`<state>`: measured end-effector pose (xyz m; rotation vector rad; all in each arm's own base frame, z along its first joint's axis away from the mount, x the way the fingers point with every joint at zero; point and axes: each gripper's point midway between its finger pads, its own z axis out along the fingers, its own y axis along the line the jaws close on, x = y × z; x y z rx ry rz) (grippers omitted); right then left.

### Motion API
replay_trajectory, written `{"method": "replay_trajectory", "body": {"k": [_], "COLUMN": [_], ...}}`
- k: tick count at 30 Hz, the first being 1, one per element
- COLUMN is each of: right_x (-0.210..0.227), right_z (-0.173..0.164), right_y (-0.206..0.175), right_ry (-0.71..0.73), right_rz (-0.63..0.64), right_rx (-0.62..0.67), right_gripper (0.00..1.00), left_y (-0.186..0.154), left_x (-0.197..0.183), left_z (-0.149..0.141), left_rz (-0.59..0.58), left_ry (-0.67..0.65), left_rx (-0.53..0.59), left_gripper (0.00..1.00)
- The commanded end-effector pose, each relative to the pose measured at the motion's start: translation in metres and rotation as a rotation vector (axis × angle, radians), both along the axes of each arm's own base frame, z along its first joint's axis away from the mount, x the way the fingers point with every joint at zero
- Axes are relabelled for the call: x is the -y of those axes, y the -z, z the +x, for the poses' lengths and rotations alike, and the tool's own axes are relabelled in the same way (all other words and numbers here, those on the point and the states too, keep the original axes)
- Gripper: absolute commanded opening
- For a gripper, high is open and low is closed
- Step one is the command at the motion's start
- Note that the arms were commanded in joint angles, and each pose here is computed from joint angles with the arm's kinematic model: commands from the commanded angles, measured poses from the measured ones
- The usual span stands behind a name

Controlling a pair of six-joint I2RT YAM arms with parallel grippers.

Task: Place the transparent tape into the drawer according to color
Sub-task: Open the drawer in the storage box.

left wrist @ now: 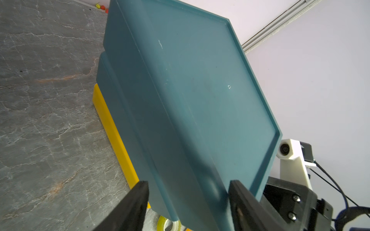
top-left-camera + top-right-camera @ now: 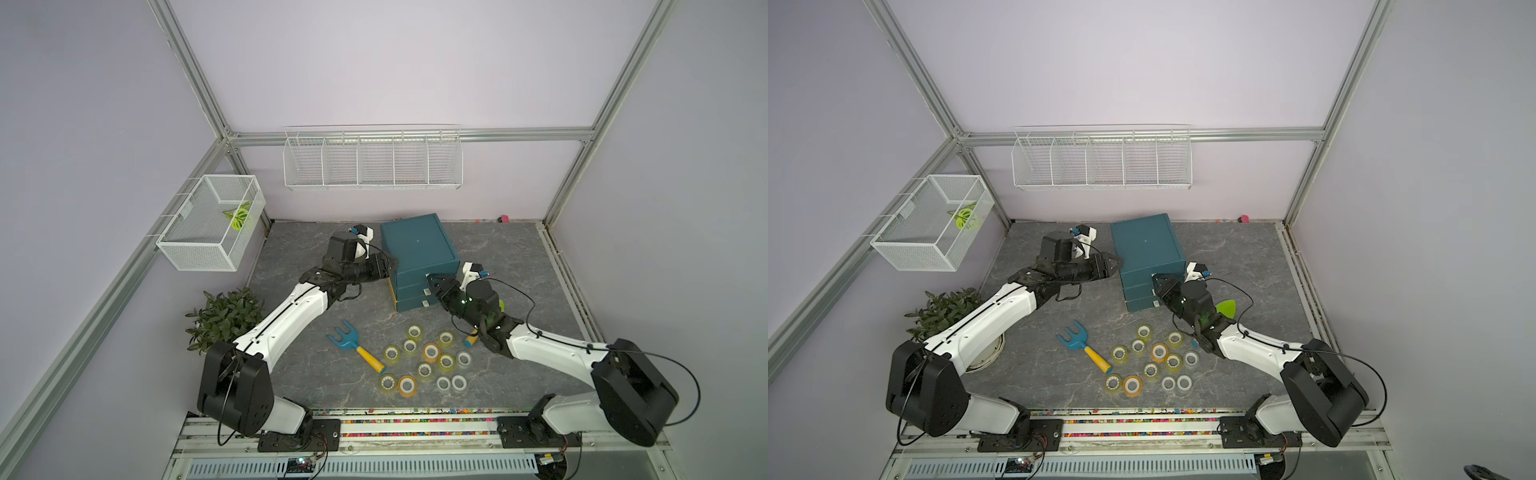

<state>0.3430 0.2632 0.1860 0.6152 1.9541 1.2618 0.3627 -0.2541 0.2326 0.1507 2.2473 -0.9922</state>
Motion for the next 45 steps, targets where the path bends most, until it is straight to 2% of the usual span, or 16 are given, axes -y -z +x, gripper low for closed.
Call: {"method": "replay_trajectory", "body": {"k": [1,7,12,13,21,33,45], "right_x": [-0.008,-0.008,-0.006,-0.005,0.005,0.034,0.05], "right_z": [0.006,0.009,0.009,0.009,-0.007,-0.054,-0.085], "right_y": [-0.019,-0.023,-0.021,-0.021,-0.02,-0.012,0.008], "right_ry": [-0.001,0.007,0.015,0.016,0.004,-0.005,-0.014], "right_rz": [0.052,0.054,0.048,0.048,0.037,0.019,0.003], "right_rx": [0.047,0.059,0.06,0.06,0.05,0.012,-0.034], "right_gripper": [0.46,0.31,0.01,0.0,0.0,0.0,0.0], "left_y": [-0.002,-0.003,-0.004,-0.004,-0.004,0.001,0.002], "left_x": [0.004,0.006,0.008,0.008,0.01,0.014,0.015], "left_z": [-0.005,-0.005,-0.004,-0.004,0.004,0.008,0.009], "left_rz": [-0.007,-0.014,-0.019,-0.02,-0.012,-0.026,-0.026], "left_ry": [0.025,0.033,0.038,0.039,0.023,0.027,0.032], "left_rx": [-0.005,-0.007,-0.009,-0.008,-0.013,-0.031,-0.032], "left_gripper": [0.69,0.67,0.66,0.66,0.64,0.62,0.6]}}
